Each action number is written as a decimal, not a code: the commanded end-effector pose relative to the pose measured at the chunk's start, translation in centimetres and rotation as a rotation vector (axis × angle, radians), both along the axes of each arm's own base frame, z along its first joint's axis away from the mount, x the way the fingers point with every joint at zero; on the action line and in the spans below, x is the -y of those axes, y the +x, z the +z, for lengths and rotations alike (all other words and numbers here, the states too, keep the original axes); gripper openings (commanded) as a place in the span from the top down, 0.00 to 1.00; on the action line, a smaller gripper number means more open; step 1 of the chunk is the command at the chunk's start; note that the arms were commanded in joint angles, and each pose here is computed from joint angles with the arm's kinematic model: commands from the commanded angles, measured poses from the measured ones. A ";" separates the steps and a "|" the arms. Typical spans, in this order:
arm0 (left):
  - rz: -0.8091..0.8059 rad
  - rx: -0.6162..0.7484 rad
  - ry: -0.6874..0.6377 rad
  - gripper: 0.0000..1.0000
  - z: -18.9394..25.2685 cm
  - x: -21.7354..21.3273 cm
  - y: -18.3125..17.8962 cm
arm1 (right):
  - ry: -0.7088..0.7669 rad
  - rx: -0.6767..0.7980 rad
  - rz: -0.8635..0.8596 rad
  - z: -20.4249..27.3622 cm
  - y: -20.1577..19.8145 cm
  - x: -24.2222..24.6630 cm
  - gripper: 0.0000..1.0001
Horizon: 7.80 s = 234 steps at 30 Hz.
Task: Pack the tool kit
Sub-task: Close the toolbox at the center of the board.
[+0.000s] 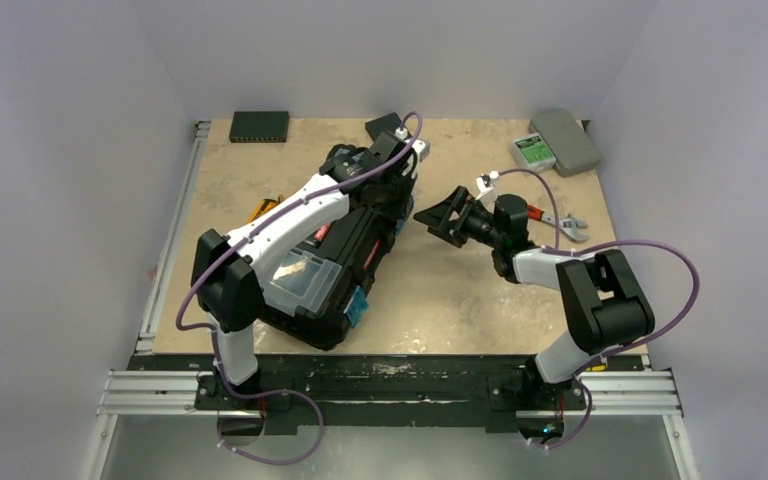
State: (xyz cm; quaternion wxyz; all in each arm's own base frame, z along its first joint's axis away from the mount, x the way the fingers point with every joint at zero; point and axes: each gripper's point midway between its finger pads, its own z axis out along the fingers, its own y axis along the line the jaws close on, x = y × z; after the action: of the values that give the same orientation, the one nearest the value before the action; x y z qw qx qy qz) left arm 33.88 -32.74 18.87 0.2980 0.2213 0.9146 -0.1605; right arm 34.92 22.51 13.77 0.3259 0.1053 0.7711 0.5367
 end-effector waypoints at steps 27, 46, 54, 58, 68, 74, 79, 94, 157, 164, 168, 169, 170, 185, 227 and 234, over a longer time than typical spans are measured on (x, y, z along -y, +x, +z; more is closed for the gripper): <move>0.408 0.220 -0.102 0.14 11.8 -13.6 2.4 | 0.101 0.052 -0.020 4.7 1.4 -4.2 0.01; 0.494 0.100 -0.307 0.00 6.3 -17.8 6.7 | 0.075 -0.033 -0.064 3.2 2.0 -4.5 0.01; 0.467 0.042 -0.280 0.01 3.6 -17.8 7.2 | 0.054 -0.050 -0.081 2.7 2.1 -4.2 0.07; 0.442 -0.001 -0.283 0.03 2.4 -17.2 7.1 | 0.061 -0.046 -0.074 3.0 2.0 -4.4 0.08; 0.415 -0.046 -0.294 0.05 0.9 -16.6 7.3 | 0.135 0.028 -0.039 6.4 1.0 -6.0 0.01; 0.413 -0.072 -0.302 0.06 0.1 -16.6 7.0 | 0.188 0.043 -0.038 7.3 0.8 -6.7 0.03; 0.416 -0.093 -0.349 0.07 0.0 -16.1 7.2 | 0.184 0.013 -0.061 6.3 0.9 -6.5 0.08; 0.395 -0.096 -0.451 0.10 -1.9 -15.3 6.9 | 0.121 -0.062 -0.092 4.2 1.1 -6.7 0.01; 0.363 -0.156 -0.442 0.13 -3.6 -14.7 7.1 | 0.144 -0.174 -0.177 -2.1 0.6 -5.5 0.25; 0.359 -0.165 -0.443 0.13 -3.9 -14.5 7.1 | 0.167 -0.186 -0.169 -2.6 0.4 -5.7 0.16; 0.359 -0.166 -0.443 0.13 -4.0 -14.5 7.1 | 0.170 -0.176 -0.170 -2.2 0.4 -5.7 0.04; 0.359 -0.166 -0.443 0.13 -3.9 -14.5 7.1 | 0.169 -0.174 -0.171 -2.0 0.4 -5.6 0.02; 0.359 -0.166 -0.443 0.13 -3.9 -14.5 7.1 | 0.165 -0.173 -0.173 -2.0 0.4 -5.6 0.01; 0.358 -0.164 -0.439 0.13 -3.8 -14.6 7.0 | 0.118 -0.182 -0.207 -2.3 0.3 -3.1 0.01; 0.529 0.047 -0.435 0.34 5.7 -20.1 8.1 | -0.578 -0.271 -0.428 -2.9 -0.8 4.6 0.62; 0.587 0.027 -0.428 0.70 5.7 -22.3 11.2 | -0.606 -0.296 -0.412 -3.1 -0.9 2.9 1.00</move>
State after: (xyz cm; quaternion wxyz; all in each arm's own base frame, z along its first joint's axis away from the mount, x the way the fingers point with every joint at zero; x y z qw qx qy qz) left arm 43.38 -11.80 24.41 0.3883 -0.1004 0.8765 -0.2661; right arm 33.65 18.75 9.86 0.3251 0.2346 0.8949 0.1958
